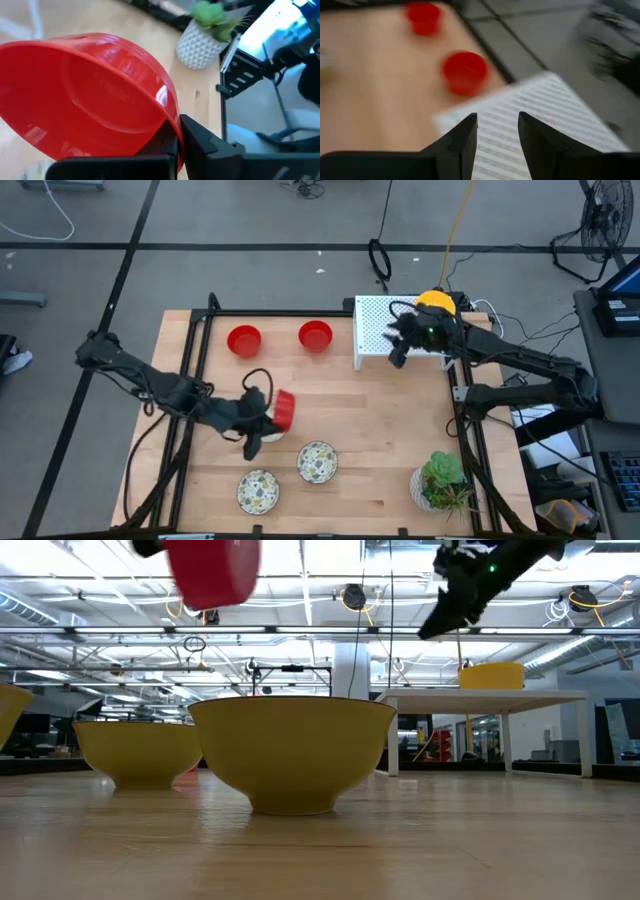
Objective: Pick & Place Mini bowls
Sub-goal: Put the red bowl on the shelf
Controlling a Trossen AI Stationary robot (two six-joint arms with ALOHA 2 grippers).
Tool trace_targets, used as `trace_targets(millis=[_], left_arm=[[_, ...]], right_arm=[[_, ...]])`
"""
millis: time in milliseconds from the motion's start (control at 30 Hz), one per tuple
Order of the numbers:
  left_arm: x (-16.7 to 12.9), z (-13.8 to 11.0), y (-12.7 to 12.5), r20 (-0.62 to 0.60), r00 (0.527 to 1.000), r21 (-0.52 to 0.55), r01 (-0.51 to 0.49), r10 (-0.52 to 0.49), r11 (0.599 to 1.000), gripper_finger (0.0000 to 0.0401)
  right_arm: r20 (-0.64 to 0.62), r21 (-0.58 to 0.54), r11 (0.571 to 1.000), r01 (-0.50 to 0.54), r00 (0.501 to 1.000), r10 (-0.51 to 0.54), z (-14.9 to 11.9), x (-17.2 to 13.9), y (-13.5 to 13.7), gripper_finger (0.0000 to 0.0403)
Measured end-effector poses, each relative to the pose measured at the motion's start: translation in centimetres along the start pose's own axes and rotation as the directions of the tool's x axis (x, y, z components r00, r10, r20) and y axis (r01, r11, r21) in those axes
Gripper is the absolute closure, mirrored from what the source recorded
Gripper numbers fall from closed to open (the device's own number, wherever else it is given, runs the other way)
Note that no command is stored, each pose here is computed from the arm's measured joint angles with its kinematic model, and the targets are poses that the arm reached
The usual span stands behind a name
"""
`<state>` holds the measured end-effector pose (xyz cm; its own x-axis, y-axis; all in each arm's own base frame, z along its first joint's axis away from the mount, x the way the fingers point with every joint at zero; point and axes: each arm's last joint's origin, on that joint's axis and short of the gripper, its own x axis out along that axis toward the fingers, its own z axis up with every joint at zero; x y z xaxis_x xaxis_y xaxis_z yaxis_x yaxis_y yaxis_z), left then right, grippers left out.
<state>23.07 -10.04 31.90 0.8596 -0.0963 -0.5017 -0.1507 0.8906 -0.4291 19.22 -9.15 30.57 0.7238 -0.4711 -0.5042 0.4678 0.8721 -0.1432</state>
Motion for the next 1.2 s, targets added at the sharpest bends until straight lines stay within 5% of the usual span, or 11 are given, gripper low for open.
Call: trace_targets(millis=[133, 233, 300, 433, 533, 900, 1200], left_arm=[[1.4, 0.6, 0.1, -0.019, 0.997, 0.239, 0.082, -0.080, 0.968, 0.0396], [2.8, 0.7, 0.7, -0.073, 0.992, 0.444, 0.127, -0.105, 0.887, 0.0391], [4.0, 0.7, 1.1, -0.093, 0.991, 0.599, 0.136, -0.100, 0.789, 0.0387], [6.6, 1.1, 2.0, -0.101, 0.984, 0.846, 0.163, -0.147, 0.508, 0.0394], [8.5, 1.7, 3.1, -0.080, 0.985, 0.910, 0.134, -0.150, 0.391, 0.0394], [14.6, 1.8, 8.9, -0.234, 0.969, 0.842, 0.246, -0.085, 0.480, 0.0391], [19.1, 3.2, 10.3, -0.395, 0.895, 0.824, 0.245, 0.207, 0.511, 0.0394]], right_arm=[[0.086, -0.028, 0.974, -0.226, 0.970, 0.228, 0.7, -0.2, 1.4, 0.0273], [0.159, -0.075, 0.919, -0.388, 0.905, 0.395, 0.9, -0.2, 2.6, 0.0273], [0.202, -0.116, 0.875, -0.470, 0.851, 0.484, 0.7, 0.0, 3.3, 0.0273], [0.267, -0.188, 0.819, -0.542, 0.775, 0.574, -0.6, 0.7, 4.8, 0.0273], [0.267, -0.234, 0.807, -0.542, 0.763, 0.589, -1.9, 1.2, 5.5, 0.0273], [0.215, -0.319, 0.847, -0.425, 0.838, 0.502, -3.8, 1.6, 7.0, 0.0273], [0.188, -0.311, 0.879, -0.363, 0.883, 0.431, -4.1, 1.6, 7.3, 0.0273]])
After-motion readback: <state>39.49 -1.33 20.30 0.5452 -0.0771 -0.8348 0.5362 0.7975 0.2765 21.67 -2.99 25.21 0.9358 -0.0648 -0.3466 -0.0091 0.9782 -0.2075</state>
